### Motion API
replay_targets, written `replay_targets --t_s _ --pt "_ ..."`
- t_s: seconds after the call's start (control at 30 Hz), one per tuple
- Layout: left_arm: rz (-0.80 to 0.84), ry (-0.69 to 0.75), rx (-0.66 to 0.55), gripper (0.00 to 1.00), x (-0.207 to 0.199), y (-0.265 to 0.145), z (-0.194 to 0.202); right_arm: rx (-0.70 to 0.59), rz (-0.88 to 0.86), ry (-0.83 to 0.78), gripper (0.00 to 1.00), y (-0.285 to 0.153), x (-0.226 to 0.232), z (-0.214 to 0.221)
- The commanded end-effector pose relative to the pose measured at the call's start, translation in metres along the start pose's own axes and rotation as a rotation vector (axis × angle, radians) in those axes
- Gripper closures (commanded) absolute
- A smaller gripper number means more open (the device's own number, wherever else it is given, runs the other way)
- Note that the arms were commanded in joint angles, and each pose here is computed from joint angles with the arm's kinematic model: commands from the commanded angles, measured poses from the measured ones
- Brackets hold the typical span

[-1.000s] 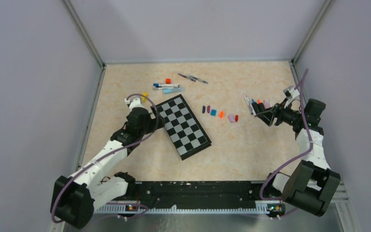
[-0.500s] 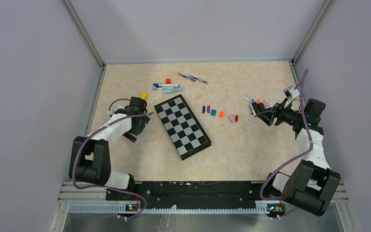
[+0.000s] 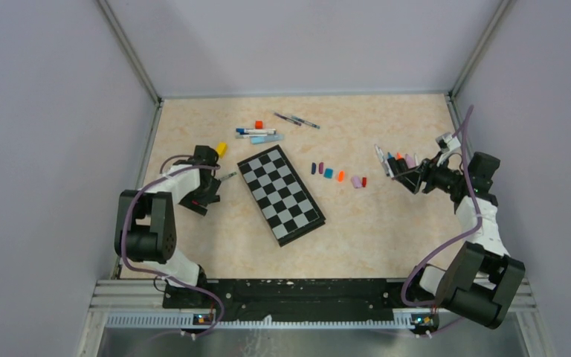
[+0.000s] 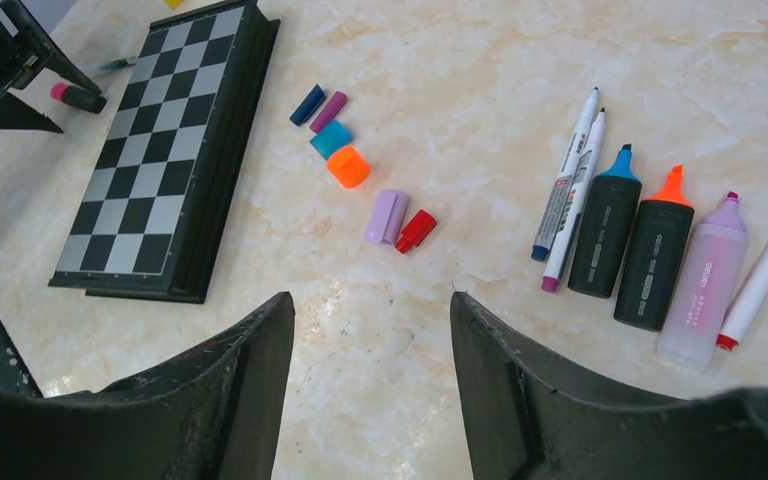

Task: Open the pen caps
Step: Pick up the pen from the center of the board.

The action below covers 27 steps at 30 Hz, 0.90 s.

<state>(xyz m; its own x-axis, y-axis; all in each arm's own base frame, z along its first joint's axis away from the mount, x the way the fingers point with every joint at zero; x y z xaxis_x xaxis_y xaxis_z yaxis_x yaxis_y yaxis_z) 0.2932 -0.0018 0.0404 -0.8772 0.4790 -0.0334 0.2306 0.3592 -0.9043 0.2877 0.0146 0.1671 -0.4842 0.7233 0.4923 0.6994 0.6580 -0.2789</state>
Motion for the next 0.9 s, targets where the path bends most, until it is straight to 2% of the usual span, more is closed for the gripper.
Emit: replay_targets --t_s 0.0,0.27,0.37,0.5,0.67,0.8,0.87 --pt "-0.018 -0.050 -0.020 0.25 -0.001 0.001 -0.012 -0.027 0.006 -0.059 0.43 -0.002 -0.002 -0.019" --pt "-0.027 -0.058 -0.015 0.37 0.002 0.010 -0.016 -0.023 0.011 -0.060 0.43 -0.002 -0.003 -0.019" --pt "-0.038 -0.042 -0.005 0.46 0.002 0.013 -0.016 -0.023 0.010 -0.059 0.43 -0.002 -0.003 -0.019" --pt "-0.046 -0.038 0.013 0.64 0.005 0.017 -0.011 -0.022 0.009 -0.059 0.43 -0.002 -0.003 -0.019" --pt "-0.054 -0.050 0.015 0.68 0.014 0.017 -0.008 -0.023 0.008 -0.060 0.43 -0.002 -0.003 -0.020" --pt "-0.046 -0.047 -0.011 0.87 0.018 0.012 -0.013 -0.023 0.007 -0.060 0.43 -0.002 -0.002 -0.021" --pt "-0.035 -0.039 -0.034 0.92 0.019 0.006 -0.019 -0.023 0.006 -0.061 0.43 -0.002 -0.001 -0.021"
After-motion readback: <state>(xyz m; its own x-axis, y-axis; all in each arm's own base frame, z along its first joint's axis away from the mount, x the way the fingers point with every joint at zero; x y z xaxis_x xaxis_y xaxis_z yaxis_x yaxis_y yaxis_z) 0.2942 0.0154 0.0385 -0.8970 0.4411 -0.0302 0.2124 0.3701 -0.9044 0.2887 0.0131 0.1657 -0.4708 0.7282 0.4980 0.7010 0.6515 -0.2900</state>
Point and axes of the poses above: each gripper's point midway between its finger pads, its own y axis out along the fingers, its own x axis along the line the jaws close on, z = x × y, the point moved 2 cm from there along -y, back along the fingers, and after that the axes turned 10 degrees about y, right-handed, at the moved point
